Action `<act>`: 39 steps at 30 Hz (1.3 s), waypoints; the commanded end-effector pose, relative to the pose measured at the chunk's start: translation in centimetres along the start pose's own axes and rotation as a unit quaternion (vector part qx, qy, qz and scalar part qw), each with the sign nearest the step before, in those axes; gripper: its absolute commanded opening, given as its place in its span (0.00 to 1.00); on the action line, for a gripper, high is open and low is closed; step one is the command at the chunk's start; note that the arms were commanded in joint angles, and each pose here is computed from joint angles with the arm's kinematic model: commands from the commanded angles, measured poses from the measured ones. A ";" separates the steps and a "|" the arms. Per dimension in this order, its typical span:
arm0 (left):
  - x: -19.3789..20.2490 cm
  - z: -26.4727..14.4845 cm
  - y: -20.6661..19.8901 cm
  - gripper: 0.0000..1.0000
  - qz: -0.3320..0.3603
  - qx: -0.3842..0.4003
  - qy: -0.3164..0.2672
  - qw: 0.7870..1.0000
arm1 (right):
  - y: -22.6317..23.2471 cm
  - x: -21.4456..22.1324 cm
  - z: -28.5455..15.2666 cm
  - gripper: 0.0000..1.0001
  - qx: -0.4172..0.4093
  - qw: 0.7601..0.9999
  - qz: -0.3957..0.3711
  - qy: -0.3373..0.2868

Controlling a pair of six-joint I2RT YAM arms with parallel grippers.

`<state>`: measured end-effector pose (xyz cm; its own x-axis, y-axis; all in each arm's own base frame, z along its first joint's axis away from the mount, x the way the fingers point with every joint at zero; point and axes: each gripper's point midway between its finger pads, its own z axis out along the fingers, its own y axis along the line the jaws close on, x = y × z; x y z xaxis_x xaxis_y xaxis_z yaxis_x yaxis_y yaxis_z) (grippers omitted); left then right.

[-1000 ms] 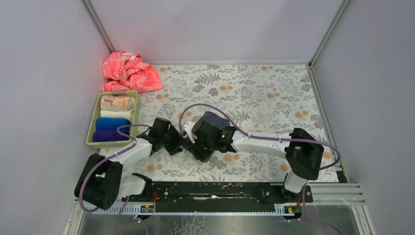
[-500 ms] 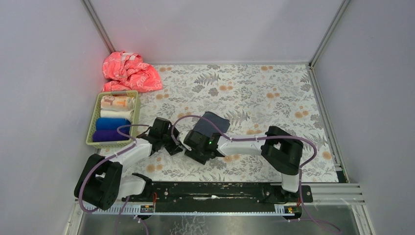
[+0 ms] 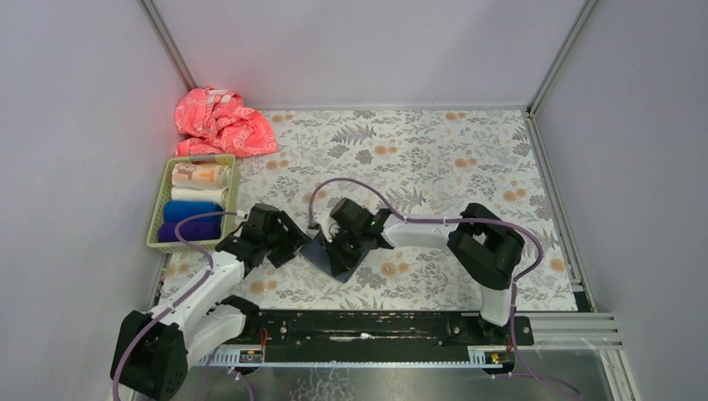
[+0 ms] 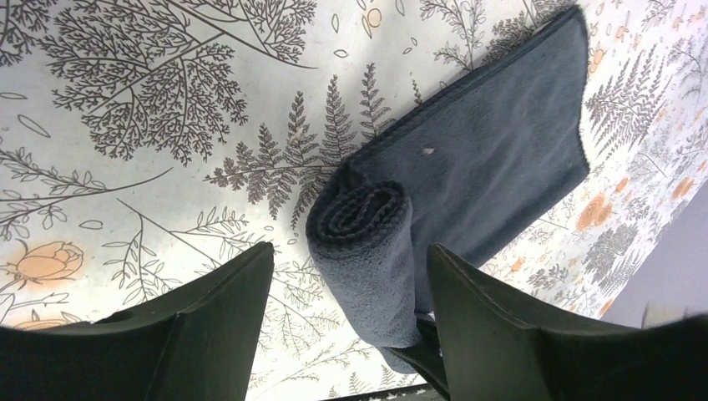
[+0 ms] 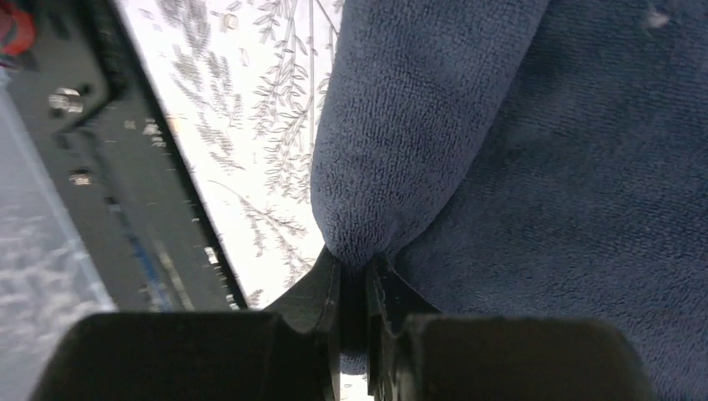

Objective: Roll the towels
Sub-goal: Roll the towel at the center of the board.

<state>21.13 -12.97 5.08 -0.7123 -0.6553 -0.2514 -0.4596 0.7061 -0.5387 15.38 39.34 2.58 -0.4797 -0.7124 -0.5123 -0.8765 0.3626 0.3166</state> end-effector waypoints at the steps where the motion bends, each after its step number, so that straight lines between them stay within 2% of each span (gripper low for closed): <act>1: -0.4 -1.3 0.1 0.67 0.010 -0.010 -0.008 1.000 | 3.0 -1.6 -2.0 0.07 -0.190 0.976 0.100 -0.034; 6: 0.5 -1.5 -0.8 0.67 0.000 0.015 0.013 1.000 | 1.3 -1.6 -2.6 0.07 -0.269 0.940 0.203 -0.050; 11: 0.7 -0.8 -2.4 0.67 0.002 0.040 0.024 0.999 | -0.7 -1.1 -2.7 0.09 -0.297 0.918 0.257 -0.061; 16: 1.0 0.6 -3.8 0.63 0.015 0.044 0.035 0.998 | -3.1 0.6 -2.0 0.11 -0.277 0.910 0.302 -0.057; 22: 1.3 2.5 -3.5 0.61 0.022 0.025 0.038 0.999 | -4.4 1.9 -1.0 0.16 -0.238 0.920 0.310 -0.030; 25: 1.7 3.2 -2.5 0.59 0.023 0.006 0.045 0.999 | -5.1 1.5 -1.7 0.27 -0.200 0.935 0.291 -0.034; 27: 2.0 3.6 -1.6 0.57 0.024 -0.009 0.047 0.999 | -5.9 1.2 -2.6 0.38 -0.152 0.951 0.264 -0.043; 30: 2.3 4.0 -0.3 0.55 0.025 -0.027 0.047 0.998 | -7.0 0.6 -4.4 0.49 -0.072 0.974 0.210 -0.051; 34: 2.5 4.2 1.1 0.55 0.023 -0.049 0.043 0.998 | -6.8 0.1 -5.9 0.56 0.032 0.991 0.117 -0.050; 39: 2.4 4.5 2.1 0.55 0.020 -0.070 0.039 0.997 | -5.1 -1.3 -6.9 0.59 0.128 0.989 0.010 -0.078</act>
<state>21.99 -16.21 2.27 -0.7794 -0.5993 -0.1825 -0.4472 0.7362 -0.5079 19.97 34.66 5.38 -0.6693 -0.5269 -0.5238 -0.7413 0.5205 0.4237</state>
